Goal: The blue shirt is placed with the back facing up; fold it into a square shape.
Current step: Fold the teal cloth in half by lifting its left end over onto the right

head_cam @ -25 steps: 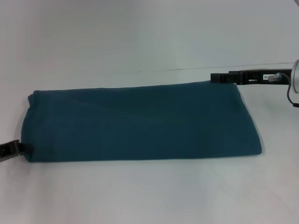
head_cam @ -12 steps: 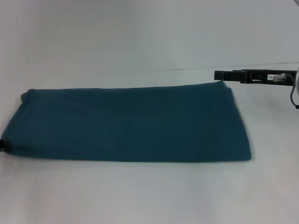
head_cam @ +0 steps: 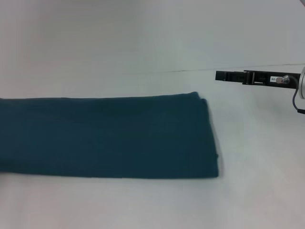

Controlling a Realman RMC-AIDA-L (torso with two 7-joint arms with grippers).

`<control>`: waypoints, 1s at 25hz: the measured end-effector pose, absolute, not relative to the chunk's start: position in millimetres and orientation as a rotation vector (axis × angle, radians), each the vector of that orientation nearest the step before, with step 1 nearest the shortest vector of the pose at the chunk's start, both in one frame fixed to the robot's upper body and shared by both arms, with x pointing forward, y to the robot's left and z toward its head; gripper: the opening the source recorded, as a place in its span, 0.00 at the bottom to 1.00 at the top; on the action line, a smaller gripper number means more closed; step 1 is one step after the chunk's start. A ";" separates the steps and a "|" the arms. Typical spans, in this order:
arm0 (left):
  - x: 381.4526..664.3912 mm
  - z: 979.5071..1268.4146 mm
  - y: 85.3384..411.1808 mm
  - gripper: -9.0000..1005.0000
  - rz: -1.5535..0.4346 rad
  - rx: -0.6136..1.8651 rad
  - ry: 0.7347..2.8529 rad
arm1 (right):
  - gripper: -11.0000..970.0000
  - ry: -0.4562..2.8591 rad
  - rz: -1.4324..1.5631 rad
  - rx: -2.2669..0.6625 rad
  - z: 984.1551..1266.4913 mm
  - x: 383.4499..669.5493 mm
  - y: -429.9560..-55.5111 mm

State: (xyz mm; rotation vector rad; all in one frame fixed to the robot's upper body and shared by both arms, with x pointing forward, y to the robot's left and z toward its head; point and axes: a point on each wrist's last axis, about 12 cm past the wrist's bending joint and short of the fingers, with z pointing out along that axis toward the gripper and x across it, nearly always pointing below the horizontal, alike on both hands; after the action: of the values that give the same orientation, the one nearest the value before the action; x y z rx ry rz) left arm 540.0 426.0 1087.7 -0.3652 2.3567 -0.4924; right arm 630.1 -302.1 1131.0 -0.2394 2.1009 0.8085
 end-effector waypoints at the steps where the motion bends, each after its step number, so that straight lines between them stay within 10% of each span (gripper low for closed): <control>1: 538.2 1088.8 428.6 0.03 -0.491 -0.372 2.354 | 0.86 2.101 0.810 -0.239 1130.6 629.9 -301.9; 9: 557.7 1105.7 395.2 0.03 -0.692 -0.220 2.291 | 0.86 2.105 0.813 -0.243 1126.8 626.6 -301.9; 25: 628.4 1169.9 177.6 0.03 -1.377 0.357 1.891 | 0.86 2.120 0.794 -0.305 1128.5 613.6 -326.7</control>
State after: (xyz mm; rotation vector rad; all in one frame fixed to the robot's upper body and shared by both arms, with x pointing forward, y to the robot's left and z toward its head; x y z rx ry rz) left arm 628.4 177.6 1169.9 0.3566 1.8911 -1.3767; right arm 613.6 -326.7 1128.5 -0.3045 2.1195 0.7940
